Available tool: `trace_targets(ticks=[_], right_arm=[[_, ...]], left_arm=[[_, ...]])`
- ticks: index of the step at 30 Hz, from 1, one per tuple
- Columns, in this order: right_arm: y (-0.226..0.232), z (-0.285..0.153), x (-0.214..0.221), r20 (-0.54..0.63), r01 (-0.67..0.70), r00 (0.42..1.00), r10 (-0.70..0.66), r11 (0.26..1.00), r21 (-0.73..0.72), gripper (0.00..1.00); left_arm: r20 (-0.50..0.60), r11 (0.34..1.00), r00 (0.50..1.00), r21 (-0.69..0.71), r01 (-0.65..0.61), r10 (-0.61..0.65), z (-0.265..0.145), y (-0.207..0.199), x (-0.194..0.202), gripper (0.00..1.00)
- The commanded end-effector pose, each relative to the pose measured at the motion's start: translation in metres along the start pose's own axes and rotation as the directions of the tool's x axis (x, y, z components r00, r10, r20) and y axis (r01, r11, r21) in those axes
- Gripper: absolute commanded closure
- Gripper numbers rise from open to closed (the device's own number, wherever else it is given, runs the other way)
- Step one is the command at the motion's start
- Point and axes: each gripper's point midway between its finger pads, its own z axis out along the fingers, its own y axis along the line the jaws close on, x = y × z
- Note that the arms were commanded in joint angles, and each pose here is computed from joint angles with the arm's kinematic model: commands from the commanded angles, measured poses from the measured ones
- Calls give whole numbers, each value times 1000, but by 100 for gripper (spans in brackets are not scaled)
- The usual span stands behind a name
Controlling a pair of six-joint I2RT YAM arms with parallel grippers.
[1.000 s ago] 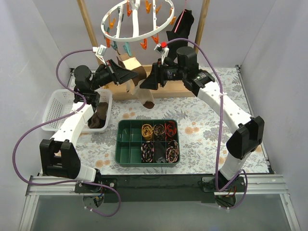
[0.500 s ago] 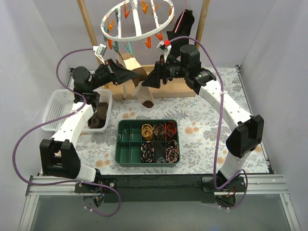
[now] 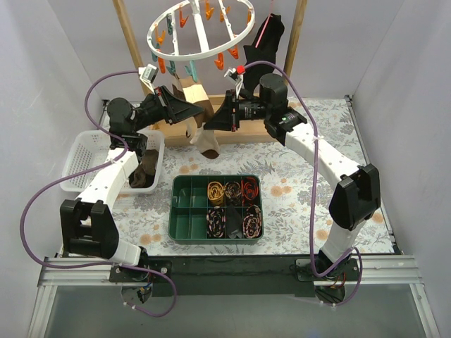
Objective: Remove the socks clipped to the hanger
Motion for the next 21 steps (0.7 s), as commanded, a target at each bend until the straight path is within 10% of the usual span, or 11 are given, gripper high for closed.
trace_targets(ticks=[1, 8, 21], right_arm=[[24, -5, -22, 57, 56, 997, -54, 998, -30, 99], [25, -6, -22, 60, 41, 997, -40, 999, -22, 99], [26, -5, -23, 55, 36, 998, -34, 999, -34, 99]], left_arm=[[-4, 999, 999, 3, -37, 37, 1, -8, -3, 92], [69, 982, 990, -155, -110, 122, 1, 3, -27, 50], [203, 926, 973, -376, -25, 109, 7, 42, -78, 40]])
